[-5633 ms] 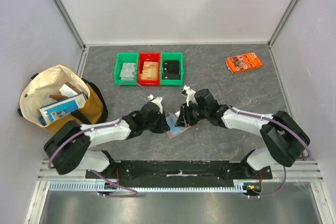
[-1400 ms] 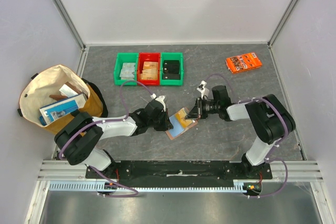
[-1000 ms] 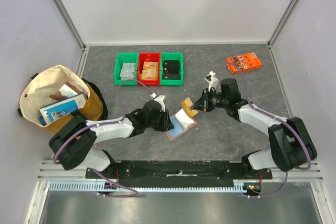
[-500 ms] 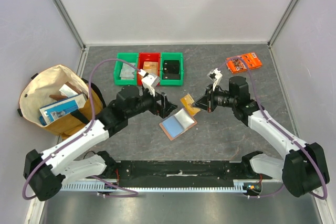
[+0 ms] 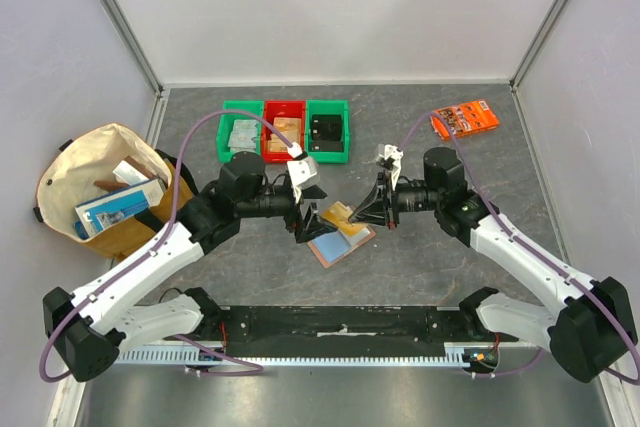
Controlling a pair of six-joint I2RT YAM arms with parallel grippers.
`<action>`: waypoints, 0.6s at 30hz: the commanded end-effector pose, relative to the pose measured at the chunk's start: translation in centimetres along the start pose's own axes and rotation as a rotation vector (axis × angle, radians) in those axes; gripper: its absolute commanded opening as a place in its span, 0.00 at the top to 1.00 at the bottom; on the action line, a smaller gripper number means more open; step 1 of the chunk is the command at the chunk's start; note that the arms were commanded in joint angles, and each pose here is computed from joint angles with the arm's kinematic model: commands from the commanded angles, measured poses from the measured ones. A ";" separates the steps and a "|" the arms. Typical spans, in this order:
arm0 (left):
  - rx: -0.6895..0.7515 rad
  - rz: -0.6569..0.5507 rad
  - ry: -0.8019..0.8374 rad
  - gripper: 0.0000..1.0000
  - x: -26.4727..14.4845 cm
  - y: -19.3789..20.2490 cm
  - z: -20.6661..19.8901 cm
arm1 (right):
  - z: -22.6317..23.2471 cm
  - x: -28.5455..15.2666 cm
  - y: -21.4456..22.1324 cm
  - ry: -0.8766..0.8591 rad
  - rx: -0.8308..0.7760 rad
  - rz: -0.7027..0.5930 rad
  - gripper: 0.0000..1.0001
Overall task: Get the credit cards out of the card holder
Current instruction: Place the credit card in the storage box.
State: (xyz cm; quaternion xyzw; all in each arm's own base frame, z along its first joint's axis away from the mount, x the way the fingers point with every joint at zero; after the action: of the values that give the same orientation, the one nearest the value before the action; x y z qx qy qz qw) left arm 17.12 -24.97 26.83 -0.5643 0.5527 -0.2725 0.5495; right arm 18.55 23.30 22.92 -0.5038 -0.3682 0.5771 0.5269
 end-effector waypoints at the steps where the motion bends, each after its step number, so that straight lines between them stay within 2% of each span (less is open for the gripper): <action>1: 0.125 0.009 0.131 0.18 -0.3 -0.7 -1.4 | 1.9 0.2 -2.5 -0.093 -0.138 -0.045 0.97; 4: 0.113 0.033 0.173 0.25 0.1 -0.4 -1.8 | 2.5 0.4 -2.7 -0.124 -0.162 -0.048 0.96; 7: 0.094 0.054 0.208 0.43 0.5 -0.1 -1.9 | 2.8 0.7 -2.6 -0.143 -0.168 -0.044 0.96; 8: 0.088 0.062 0.219 0.50 0.6 0.0 -1.9 | 2.9 0.8 -2.6 -0.149 -0.170 -0.044 0.96; 12: 0.061 0.080 0.251 0.93 1.0 0.0 -2.2 | 2.9 0.9 -2.4 -0.152 -0.161 -0.038 0.96; 13: 0.053 0.086 0.251 0.98 1.0 0.1 -2.1 | 2.8 0.9 -2.2 -0.145 -0.157 -0.036 0.96; 16: 0.039 0.093 0.219 0.98 1.2 0.2 -1.7 | 2.4 0.9 -1.9 -0.113 -0.153 -0.031 0.86; 18: 0.027 0.096 0.176 0.98 1.2 0.3 -1.1 | 2.1 0.9 -1.6 -0.089 -0.147 -0.024 0.70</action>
State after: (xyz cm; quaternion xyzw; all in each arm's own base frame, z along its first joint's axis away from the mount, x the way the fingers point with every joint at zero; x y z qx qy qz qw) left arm 15.74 -26.26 25.26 -0.4969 0.6340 -0.2980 0.5122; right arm 16.43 24.63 23.59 -0.4916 -0.4239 0.5906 0.4794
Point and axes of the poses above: each gripper's point midway between its finger pads, its own x axis out along the fingers, its own z axis along the line the jaws close on, y = z × x, the point moved 4 cm from there along -x, back along the fingers, and after that the axes turned 9 degrees about -x, right-handed, at the moved point
